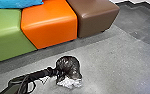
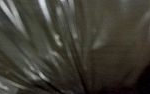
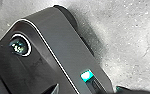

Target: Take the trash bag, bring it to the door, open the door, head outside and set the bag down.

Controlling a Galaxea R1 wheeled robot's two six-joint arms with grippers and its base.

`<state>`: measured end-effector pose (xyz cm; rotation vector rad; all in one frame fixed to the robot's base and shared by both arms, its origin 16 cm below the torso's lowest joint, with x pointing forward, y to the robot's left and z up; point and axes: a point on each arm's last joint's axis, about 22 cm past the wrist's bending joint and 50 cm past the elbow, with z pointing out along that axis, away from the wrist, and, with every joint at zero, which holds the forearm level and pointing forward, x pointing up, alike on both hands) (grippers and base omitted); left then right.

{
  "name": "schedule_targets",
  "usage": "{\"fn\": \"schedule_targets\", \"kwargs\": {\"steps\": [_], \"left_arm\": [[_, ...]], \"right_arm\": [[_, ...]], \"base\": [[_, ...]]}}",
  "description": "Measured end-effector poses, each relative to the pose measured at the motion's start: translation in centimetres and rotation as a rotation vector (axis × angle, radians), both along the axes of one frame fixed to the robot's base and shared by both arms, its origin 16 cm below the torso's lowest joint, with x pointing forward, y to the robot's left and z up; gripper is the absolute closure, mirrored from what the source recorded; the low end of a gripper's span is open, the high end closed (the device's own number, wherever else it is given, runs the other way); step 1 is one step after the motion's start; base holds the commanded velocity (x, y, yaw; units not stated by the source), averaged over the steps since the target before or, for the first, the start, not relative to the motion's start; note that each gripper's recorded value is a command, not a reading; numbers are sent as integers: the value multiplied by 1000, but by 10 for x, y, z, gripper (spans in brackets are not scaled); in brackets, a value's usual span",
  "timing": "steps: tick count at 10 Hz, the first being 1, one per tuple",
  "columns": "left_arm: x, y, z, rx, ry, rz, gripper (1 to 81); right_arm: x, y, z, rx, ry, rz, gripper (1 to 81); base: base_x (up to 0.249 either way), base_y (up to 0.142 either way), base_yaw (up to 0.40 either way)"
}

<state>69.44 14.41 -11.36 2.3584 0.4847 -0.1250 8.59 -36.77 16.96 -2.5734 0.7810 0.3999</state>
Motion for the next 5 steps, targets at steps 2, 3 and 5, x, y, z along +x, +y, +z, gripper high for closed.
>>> {"fn": "schedule_targets", "kwargs": {"steps": [2, 3, 5], "left_arm": [[-1, 3, 0, 1, 0, 0, 811], [-1, 3, 0, 1, 0, 0, 811], [-2, 3, 1, 1, 4, 0, 811]], "right_arm": [[0, 0, 0, 0, 1, 0, 10], [0, 0, 0, 0, 0, 0, 10], [1, 0, 4, 0, 5, 0, 10]], "base": [[0, 0, 0], [0, 0, 0], [0, 0, 0]]}}
